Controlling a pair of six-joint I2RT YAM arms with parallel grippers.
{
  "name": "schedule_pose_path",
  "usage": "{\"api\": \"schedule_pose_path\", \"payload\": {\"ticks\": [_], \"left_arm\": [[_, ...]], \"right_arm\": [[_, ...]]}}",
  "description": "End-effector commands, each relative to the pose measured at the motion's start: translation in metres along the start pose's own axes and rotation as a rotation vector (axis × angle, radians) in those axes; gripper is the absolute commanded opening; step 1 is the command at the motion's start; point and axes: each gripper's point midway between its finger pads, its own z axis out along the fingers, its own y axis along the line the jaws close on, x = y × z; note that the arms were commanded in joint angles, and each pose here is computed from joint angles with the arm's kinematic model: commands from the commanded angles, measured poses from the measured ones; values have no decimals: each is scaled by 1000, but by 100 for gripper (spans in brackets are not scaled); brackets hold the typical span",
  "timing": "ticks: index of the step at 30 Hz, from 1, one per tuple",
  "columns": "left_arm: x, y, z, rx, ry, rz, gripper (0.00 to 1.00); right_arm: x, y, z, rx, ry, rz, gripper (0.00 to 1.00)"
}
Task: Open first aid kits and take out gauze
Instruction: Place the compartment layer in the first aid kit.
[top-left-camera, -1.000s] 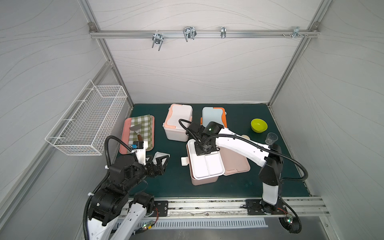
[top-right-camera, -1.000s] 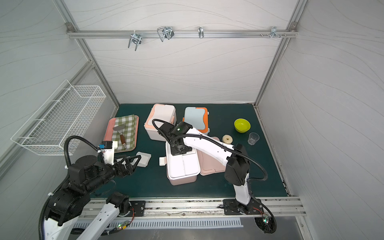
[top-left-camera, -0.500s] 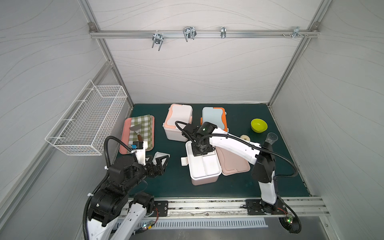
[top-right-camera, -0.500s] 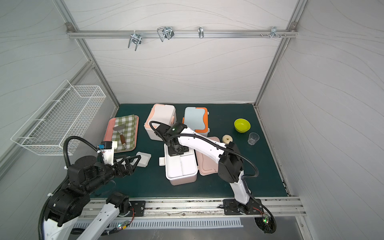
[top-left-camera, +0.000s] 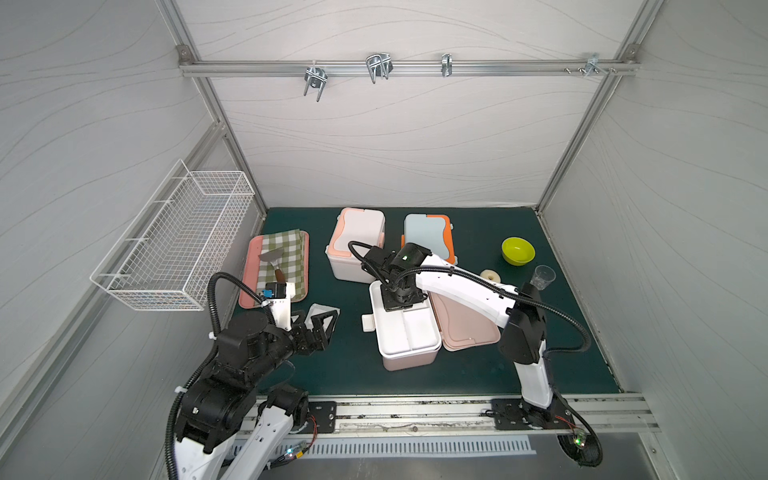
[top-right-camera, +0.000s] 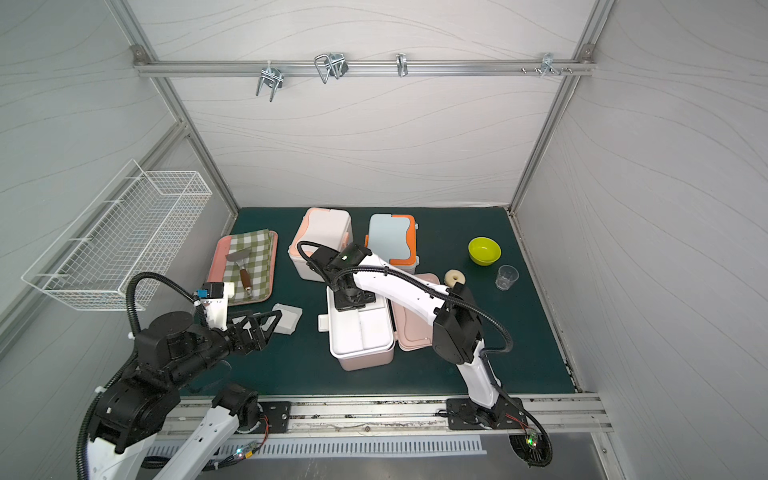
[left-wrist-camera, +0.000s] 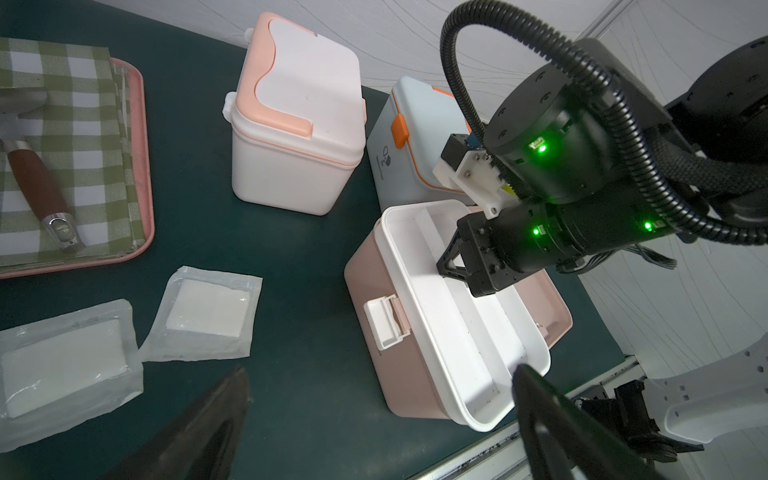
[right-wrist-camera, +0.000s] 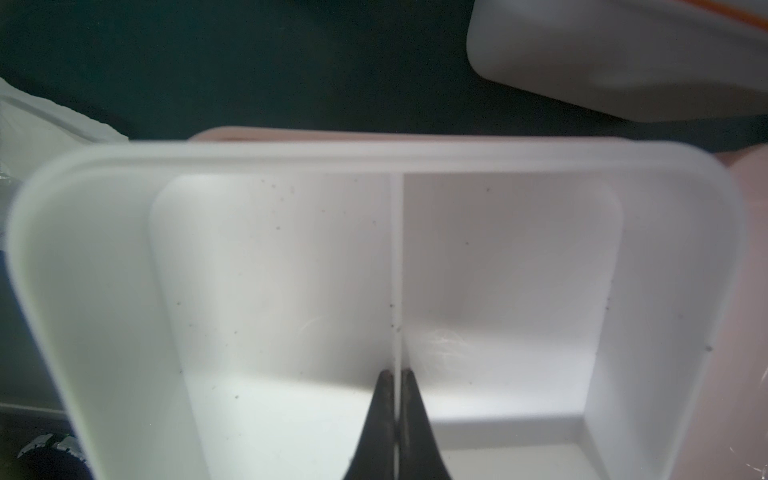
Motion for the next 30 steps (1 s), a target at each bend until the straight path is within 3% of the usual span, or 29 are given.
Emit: {"api": "schedule_pose_path", "payload": {"ticks": [1, 30], "left_arm": [[-10, -6, -4, 25, -47, 20, 99], [-9, -4, 3, 15, -21, 16, 99]], "right_arm": [[1, -15, 4, 77, 8, 40, 0], [-1, -31, -3, 80, -4, 37, 0]]}}
